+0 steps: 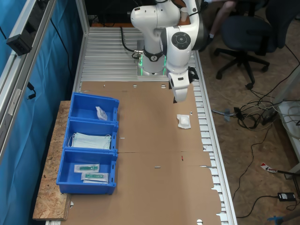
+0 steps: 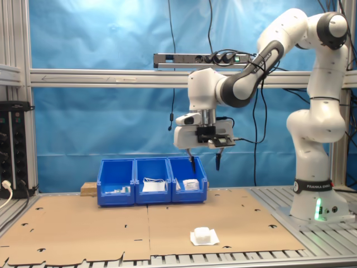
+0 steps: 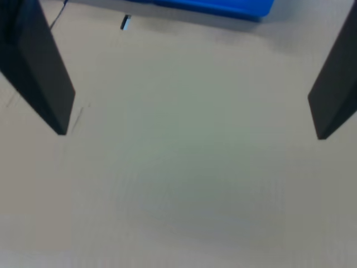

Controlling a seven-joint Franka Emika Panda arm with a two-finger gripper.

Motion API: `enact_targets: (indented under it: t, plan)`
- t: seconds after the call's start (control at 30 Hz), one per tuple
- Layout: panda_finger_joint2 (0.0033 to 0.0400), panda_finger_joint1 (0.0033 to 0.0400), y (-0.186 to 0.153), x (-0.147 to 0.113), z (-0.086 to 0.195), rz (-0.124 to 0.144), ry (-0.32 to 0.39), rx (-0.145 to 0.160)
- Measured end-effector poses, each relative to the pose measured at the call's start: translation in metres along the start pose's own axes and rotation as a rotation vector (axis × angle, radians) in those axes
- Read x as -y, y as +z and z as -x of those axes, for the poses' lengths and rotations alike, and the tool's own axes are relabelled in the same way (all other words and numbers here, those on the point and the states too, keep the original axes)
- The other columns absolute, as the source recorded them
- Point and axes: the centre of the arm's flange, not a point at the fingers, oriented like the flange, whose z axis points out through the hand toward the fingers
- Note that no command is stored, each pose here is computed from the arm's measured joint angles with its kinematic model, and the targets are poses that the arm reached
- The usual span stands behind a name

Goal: Pick and place sorting task of medical equipment.

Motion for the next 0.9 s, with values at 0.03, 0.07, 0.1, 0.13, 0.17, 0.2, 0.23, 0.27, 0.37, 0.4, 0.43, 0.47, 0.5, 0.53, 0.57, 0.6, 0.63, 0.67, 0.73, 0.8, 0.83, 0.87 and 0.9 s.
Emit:
enact_targets:
  t: [0.03, 0.07, 0.1, 0.13, 0.17, 0.2, 0.23, 0.27, 0.37, 0.4, 0.43, 0.47, 0.5, 0.53, 0.57, 0.6, 0.63, 0.67, 0.73, 0.8, 0.83, 0.87, 0.9]
  plan:
    - [0.04, 0.04, 0.005, 0.004, -0.001, -0.001, -0.005, 0.002]
    - [0.04, 0.04, 0.01, 0.009, -0.001, -0.002, -0.011, 0.005]
    - [0.04, 0.04, 0.015, 0.013, -0.002, -0.001, -0.016, 0.006]
    - [0.04, 0.04, 0.02, 0.016, -0.002, -0.002, -0.019, 0.008]
    - [0.04, 0.04, 0.025, 0.019, -0.002, -0.002, -0.021, 0.009]
    - [0.04, 0.04, 0.03, 0.022, -0.002, -0.001, -0.022, 0.01]
    - [0.04, 0.04, 0.03, 0.022, -0.002, -0.001, -0.022, 0.01]
    - [0.04, 0.04, 0.034, 0.024, -0.002, -0.001, -0.022, 0.011]
    - [0.04, 0.04, 0.047, 0.029, -0.002, 0.001, -0.021, 0.01]
    - [0.04, 0.04, 0.051, 0.03, -0.002, 0.002, -0.019, 0.009]
    - [0.04, 0.04, 0.054, 0.031, -0.002, 0.003, -0.017, 0.008]
    - [0.04, 0.04, 0.058, 0.031, -0.002, 0.005, -0.016, 0.006]
    - [0.04, 0.04, 0.061, 0.031, -0.002, 0.007, -0.014, 0.004]
    - [0.04, 0.04, 0.064, 0.031, -0.003, 0.009, -0.013, 0.002]
    - [0.04, 0.04, 0.067, 0.031, -0.003, 0.012, -0.011, -0.001]
    - [0.04, 0.04, 0.069, 0.03, -0.004, 0.016, -0.008, -0.005]
    - [0.04, 0.04, 0.071, 0.03, -0.005, 0.019, -0.005, -0.009]
    - [0.04, 0.04, 0.074, 0.029, -0.006, 0.023, -0.003, -0.013]
    - [0.04, 0.04, 0.078, 0.028, -0.007, 0.029, 0.001, -0.021]
    - [0.04, 0.04, 0.083, 0.026, -0.009, 0.035, 0.005, -0.027]
    - [0.04, 0.04, 0.085, 0.026, -0.009, 0.038, 0.007, -0.03]
    - [0.04, 0.04, 0.09, 0.024, -0.011, 0.042, 0.012, -0.036]
    - [0.04, 0.04, 0.092, 0.024, -0.012, 0.045, 0.014, -0.039]
